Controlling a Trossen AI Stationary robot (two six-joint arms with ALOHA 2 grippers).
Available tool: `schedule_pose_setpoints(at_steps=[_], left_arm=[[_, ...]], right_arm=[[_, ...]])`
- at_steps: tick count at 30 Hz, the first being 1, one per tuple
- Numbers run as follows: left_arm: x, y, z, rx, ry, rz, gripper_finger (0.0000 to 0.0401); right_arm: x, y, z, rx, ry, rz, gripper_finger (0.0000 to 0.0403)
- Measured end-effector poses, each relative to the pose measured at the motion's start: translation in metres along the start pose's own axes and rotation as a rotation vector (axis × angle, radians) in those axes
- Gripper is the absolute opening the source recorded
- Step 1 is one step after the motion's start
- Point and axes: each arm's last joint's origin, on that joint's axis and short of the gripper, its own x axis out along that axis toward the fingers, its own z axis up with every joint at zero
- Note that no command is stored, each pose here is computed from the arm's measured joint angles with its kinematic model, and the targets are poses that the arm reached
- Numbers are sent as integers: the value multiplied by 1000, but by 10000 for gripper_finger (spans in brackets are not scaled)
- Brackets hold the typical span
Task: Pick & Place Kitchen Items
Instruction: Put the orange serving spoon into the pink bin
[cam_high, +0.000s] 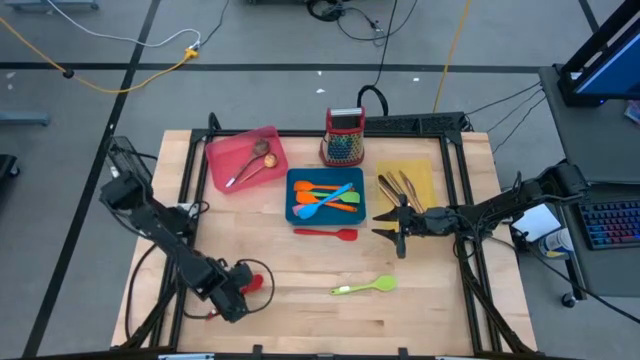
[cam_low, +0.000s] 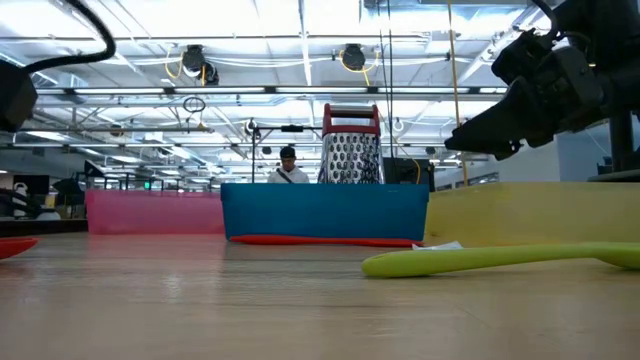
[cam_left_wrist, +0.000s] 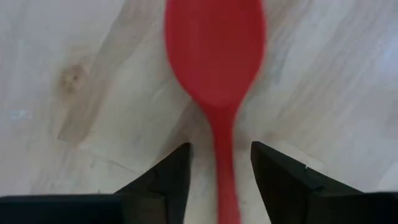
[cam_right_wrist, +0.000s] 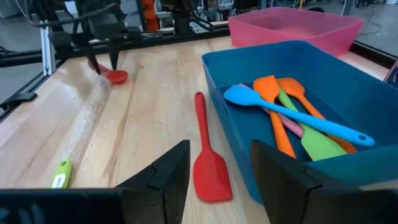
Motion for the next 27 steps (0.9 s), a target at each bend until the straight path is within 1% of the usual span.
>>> schedule_pose_setpoints(at_steps=[4,7,10,14,16,20,24,27], left_arm=[[6,0,0,17,3,27,161],[6,1,0,44,-10,35,139],[6,2,0,75,-11,42,104],[6,3,2,72,-12,50,49],[5,3,3,87,-28,47,29],[-1,3,4,132,-82,31,28],[-10,4,14,145,-268,43,39],[-16,6,21,172,-322,49,38]], right_arm=[[0,0,2,5,-18,4,160],[0,0,2,6,-19,4,160],[0,0,2,6,-19,3,160],[0,0,2,6,-19,4,160],[0,0,2,6,-19,4,160],[0,0,2,6,-19,3,160],[0,0,2,5,-19,4,160],[0,0,2,6,-19,3,160]])
